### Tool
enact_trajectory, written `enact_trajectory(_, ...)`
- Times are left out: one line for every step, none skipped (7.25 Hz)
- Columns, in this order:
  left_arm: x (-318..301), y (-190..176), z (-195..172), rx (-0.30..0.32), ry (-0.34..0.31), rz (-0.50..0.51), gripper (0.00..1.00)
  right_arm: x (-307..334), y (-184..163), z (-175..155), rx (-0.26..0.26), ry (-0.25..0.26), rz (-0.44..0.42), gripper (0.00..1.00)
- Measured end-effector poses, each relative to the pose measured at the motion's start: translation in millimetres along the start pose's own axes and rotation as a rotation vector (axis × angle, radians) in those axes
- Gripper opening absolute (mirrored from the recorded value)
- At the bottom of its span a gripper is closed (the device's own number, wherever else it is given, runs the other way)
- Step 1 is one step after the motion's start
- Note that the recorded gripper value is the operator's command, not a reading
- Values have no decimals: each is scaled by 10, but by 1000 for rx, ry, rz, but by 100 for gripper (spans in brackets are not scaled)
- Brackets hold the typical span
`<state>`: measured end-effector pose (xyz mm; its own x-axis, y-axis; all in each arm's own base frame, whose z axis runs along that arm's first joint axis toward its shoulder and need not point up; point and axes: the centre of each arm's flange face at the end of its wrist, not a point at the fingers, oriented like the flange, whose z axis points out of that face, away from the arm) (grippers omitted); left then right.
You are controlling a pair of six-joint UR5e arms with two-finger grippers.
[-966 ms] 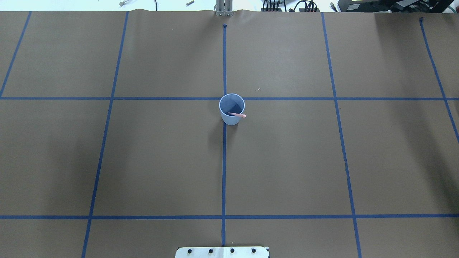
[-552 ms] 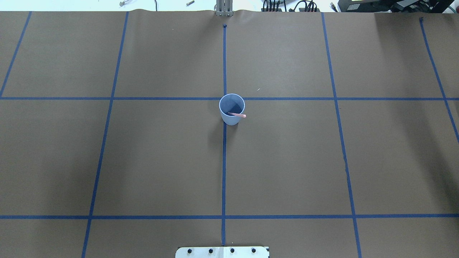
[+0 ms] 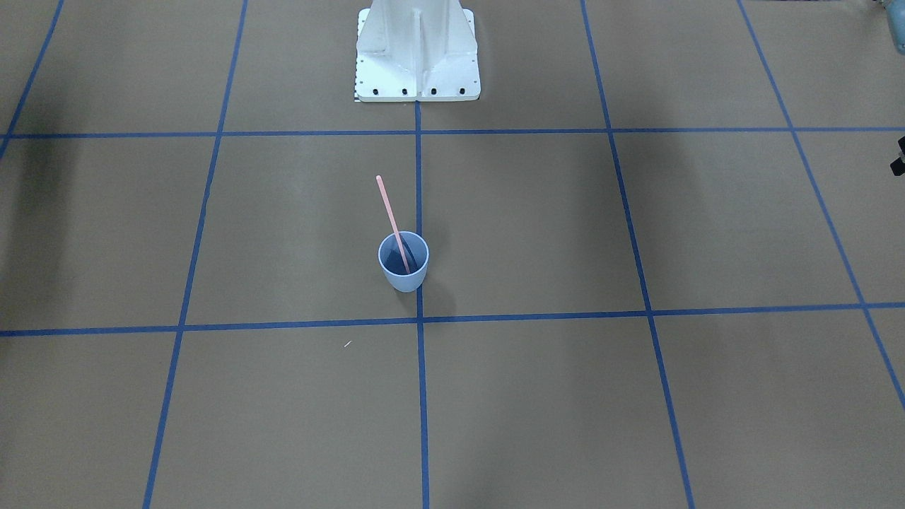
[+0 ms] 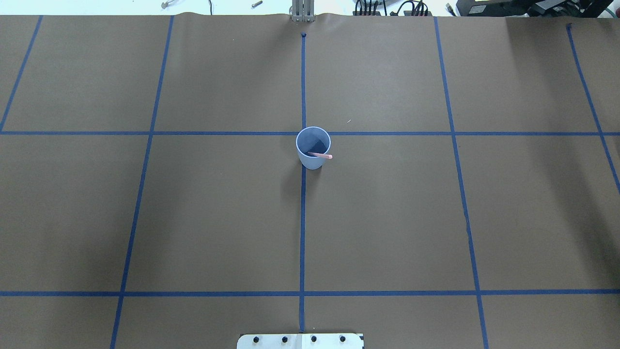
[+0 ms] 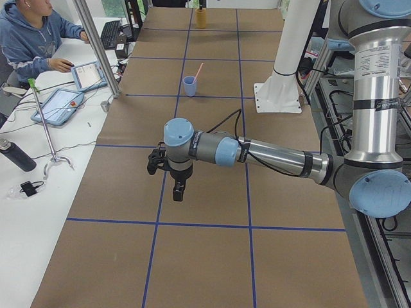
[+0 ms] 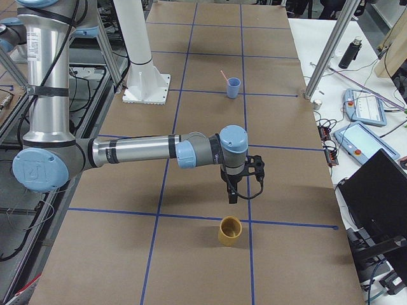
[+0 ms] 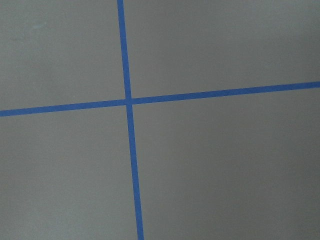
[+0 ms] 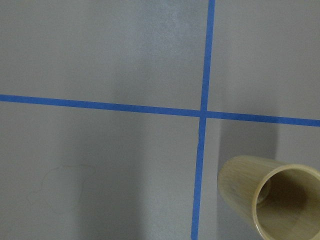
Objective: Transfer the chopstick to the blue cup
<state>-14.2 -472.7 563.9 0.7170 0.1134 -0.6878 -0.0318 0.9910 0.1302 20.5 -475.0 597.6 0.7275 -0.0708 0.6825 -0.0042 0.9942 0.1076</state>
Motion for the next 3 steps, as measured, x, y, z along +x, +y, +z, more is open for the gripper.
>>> enact_trajectory(-14, -14, 24, 1, -1, 2, 98, 10, 52, -30, 6, 1, -1, 100)
enact_trajectory(4, -47, 17, 6, 1, 6, 98, -9, 67, -84, 18, 0, -5, 100)
enact_trajectory(27, -75, 1, 11, 3, 12, 98, -40, 57, -127, 27, -2, -10, 100)
